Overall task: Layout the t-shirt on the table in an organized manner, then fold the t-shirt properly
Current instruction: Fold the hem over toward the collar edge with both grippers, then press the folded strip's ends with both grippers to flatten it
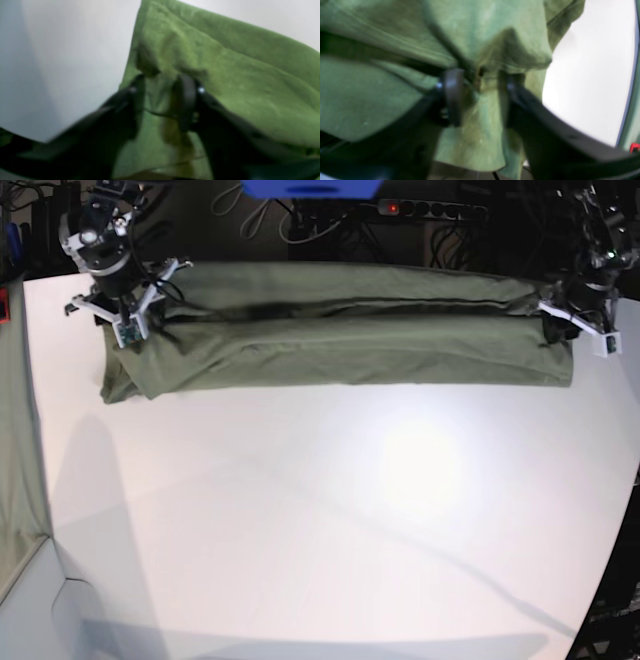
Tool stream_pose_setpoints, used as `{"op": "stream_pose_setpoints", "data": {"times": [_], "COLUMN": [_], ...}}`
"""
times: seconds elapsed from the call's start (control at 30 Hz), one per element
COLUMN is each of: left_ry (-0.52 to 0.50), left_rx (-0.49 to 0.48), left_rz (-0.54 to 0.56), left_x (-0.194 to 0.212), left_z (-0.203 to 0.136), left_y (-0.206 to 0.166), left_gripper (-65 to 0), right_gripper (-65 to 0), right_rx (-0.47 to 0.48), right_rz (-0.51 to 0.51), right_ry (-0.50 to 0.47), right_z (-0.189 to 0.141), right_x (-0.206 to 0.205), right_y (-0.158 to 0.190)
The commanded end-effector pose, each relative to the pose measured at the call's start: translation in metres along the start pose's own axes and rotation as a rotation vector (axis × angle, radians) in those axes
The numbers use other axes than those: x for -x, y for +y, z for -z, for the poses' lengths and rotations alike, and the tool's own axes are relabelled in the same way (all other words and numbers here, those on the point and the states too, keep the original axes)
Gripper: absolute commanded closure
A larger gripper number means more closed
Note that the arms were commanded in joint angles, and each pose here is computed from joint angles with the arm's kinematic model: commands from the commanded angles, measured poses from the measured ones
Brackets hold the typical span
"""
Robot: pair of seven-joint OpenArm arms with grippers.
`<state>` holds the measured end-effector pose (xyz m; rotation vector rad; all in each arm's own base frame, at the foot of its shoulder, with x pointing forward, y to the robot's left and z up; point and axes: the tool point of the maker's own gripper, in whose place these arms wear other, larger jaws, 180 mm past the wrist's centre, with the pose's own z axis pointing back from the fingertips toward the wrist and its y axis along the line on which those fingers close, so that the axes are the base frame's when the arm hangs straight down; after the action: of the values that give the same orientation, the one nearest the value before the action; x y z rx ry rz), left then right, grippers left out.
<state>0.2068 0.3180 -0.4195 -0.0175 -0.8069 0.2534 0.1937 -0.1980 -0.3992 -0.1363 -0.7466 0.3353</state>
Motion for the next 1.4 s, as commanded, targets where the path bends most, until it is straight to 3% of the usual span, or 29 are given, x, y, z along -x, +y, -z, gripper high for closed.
{"op": "stream_pose_setpoints", "data": {"times": [0.0, 0.1, 0.27, 0.47, 0.7, 1.0, 1.17, 1.37], "left_ry": [-0.041, -0.043, -0.043, -0.046, -0.064, -0.198, -0.193, -0.118], "left_rx": [0.002, -0.001, -0.001, -0.002, 0.007, 0.047, 0.008, -0.024], "left_rz": [0.018, 0.016, 0.014, 0.013, 0.01, -0.014, -0.021, -0.076], "left_x": [-0.014, -0.015, -0.014, -0.015, -0.021, -0.065, -0.061, -0.031], "left_z": [-0.003, -0.004, -0.004, -0.005, -0.005, -0.025, -0.032, -0.022], "left_y": [0.001, 0.003, 0.003, 0.003, 0.0, -0.01, 0.006, 0.024], "left_gripper": [-26.4, -34.1, -40.8, -41.7, -44.1, -65.0, -64.0, -64.1], "right_gripper": [-30.3, -34.5, -34.9, -35.1, -35.2, -35.2, -35.2, -35.2], "right_rx": [0.03, 0.064, 0.11, 0.106, 0.021, -0.058, -0.085, -0.09], "right_rz": [-0.007, -0.028, -0.028, -0.016, -0.011, 0.04, 0.057, 0.059], "right_ry": [-0.048, -0.079, -0.109, -0.11, -0.141, -0.106, -0.077, -0.077], "right_z": [-0.005, -0.015, -0.027, -0.025, -0.014, 0.021, 0.027, 0.028], "right_x": [-0.013, -0.027, -0.038, -0.039, -0.052, -0.043, -0.031, -0.03], "right_y": [-0.01, -0.018, -0.027, -0.025, 0.006, 0.025, 0.032, 0.034]}}
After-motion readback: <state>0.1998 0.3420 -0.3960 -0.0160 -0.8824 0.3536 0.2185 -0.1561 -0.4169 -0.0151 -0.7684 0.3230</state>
